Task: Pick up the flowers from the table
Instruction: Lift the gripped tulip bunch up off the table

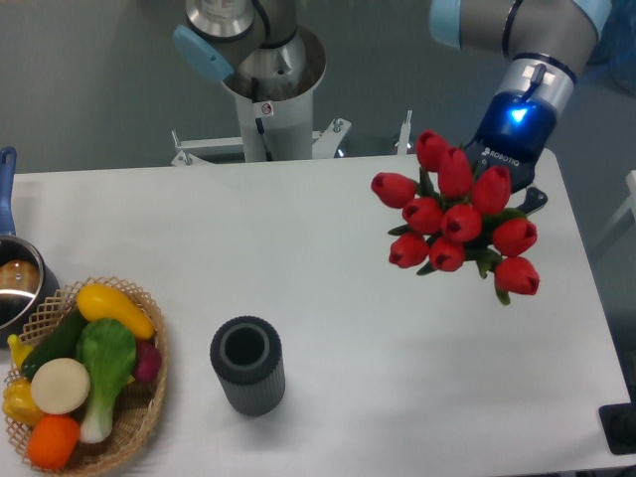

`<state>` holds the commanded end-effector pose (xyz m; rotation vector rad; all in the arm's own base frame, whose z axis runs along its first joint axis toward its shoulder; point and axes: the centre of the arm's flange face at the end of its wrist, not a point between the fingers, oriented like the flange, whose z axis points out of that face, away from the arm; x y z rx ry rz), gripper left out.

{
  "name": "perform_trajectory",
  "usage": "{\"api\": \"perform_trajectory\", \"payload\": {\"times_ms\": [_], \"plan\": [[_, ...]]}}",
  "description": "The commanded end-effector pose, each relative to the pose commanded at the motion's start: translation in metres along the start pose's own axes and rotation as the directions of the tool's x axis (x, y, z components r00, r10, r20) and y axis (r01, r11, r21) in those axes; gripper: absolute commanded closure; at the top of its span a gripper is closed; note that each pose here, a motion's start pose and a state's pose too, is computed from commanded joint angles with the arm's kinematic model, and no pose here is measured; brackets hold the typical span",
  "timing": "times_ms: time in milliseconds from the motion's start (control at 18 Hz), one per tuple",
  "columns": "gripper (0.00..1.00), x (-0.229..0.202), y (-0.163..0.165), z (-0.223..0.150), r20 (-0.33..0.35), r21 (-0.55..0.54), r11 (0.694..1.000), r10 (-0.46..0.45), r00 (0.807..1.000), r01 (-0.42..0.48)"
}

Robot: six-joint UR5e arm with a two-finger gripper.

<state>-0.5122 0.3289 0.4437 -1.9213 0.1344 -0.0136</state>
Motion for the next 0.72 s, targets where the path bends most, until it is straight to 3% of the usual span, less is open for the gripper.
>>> {"api": "perform_trajectory", "payload": {"times_ms": [722], "plan": [[0.79,-0.0012,0.0004,-0.0034,0.005,0.001,1.000,-0.004,1.000,0.004]]}}
